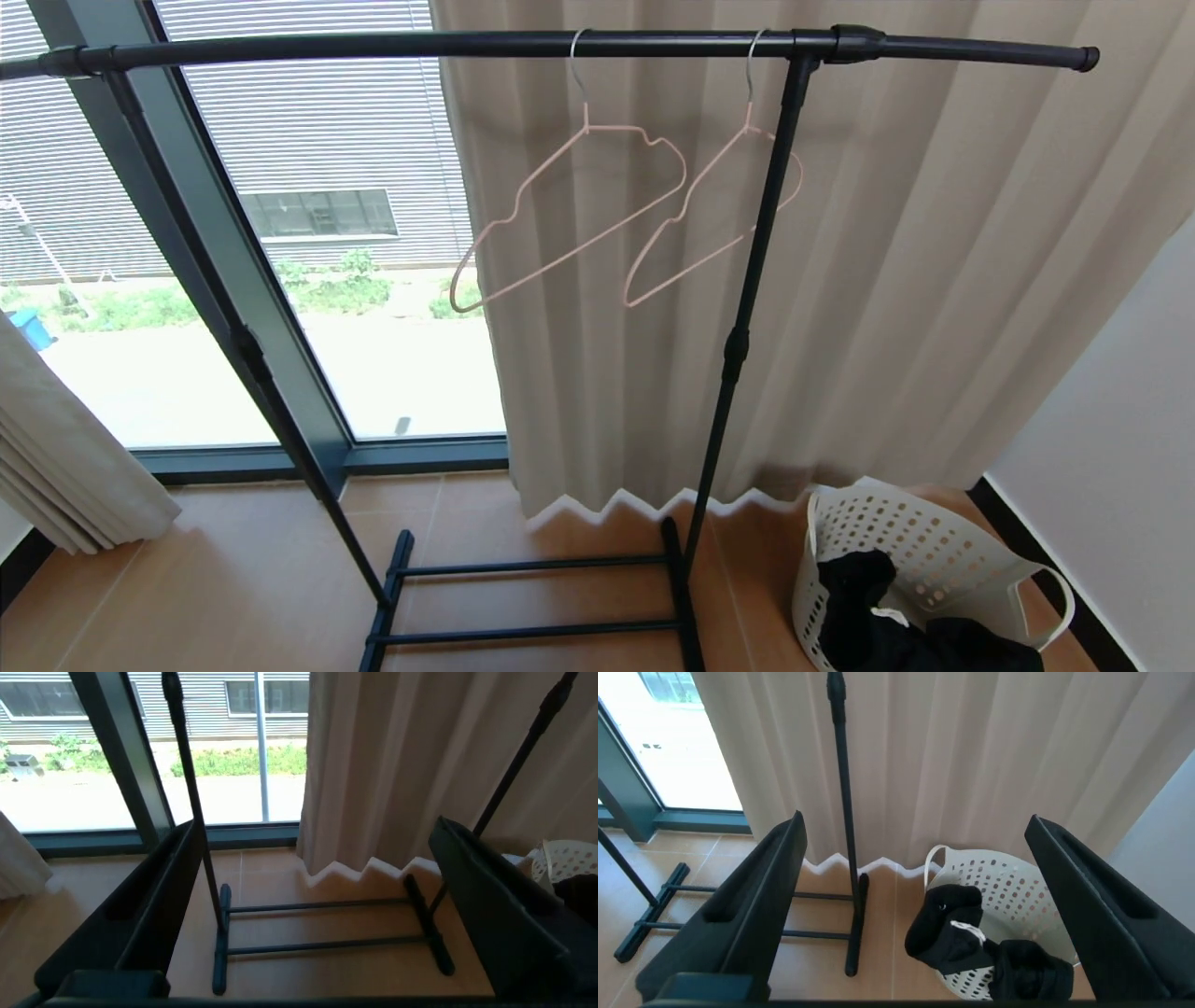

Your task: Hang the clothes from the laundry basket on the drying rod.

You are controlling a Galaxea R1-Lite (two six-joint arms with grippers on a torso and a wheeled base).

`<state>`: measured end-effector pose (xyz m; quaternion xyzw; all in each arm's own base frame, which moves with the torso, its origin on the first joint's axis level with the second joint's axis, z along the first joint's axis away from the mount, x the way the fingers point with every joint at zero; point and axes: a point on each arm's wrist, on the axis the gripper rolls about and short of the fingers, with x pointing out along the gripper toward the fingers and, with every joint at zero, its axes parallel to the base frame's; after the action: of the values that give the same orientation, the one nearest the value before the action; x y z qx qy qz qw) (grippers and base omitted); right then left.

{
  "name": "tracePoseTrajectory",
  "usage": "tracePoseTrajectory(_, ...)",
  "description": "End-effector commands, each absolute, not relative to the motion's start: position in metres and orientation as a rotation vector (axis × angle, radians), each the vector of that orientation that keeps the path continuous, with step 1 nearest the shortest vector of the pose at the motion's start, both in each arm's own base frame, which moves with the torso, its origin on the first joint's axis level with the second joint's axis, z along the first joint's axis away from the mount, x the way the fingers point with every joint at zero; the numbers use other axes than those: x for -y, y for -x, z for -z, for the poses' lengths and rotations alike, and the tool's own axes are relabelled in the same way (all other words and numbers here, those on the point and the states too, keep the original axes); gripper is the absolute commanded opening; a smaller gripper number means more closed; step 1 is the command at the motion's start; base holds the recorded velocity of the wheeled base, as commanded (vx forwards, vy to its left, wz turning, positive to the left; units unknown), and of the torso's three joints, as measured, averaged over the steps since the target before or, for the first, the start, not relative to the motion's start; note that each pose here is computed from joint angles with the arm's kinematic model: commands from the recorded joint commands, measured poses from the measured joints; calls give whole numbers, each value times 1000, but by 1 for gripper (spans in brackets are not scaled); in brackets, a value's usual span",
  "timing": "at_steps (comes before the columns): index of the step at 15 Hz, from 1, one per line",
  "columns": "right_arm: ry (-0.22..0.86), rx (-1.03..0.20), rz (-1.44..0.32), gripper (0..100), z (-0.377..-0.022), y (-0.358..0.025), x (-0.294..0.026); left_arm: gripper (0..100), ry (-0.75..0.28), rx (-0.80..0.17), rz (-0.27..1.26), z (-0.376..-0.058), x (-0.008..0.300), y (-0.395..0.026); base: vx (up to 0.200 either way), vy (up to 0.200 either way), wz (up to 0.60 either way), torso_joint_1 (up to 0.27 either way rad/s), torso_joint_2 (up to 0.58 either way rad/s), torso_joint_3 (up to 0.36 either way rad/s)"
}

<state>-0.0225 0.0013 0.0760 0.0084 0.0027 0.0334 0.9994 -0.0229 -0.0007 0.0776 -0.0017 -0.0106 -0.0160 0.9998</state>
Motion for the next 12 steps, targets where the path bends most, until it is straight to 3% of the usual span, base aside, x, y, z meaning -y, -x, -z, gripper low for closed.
tracePoseTrajectory(1,-17,-7,-67,100,-76,22,-1,100,4,21,32,-78,1,23,0,0,0,-188,525,325)
tracePoseTrajectory(12,-17,-7,-67,100,-76,22,-1,100,4,21,32,-78,1,23,0,0,0,-140,487,342)
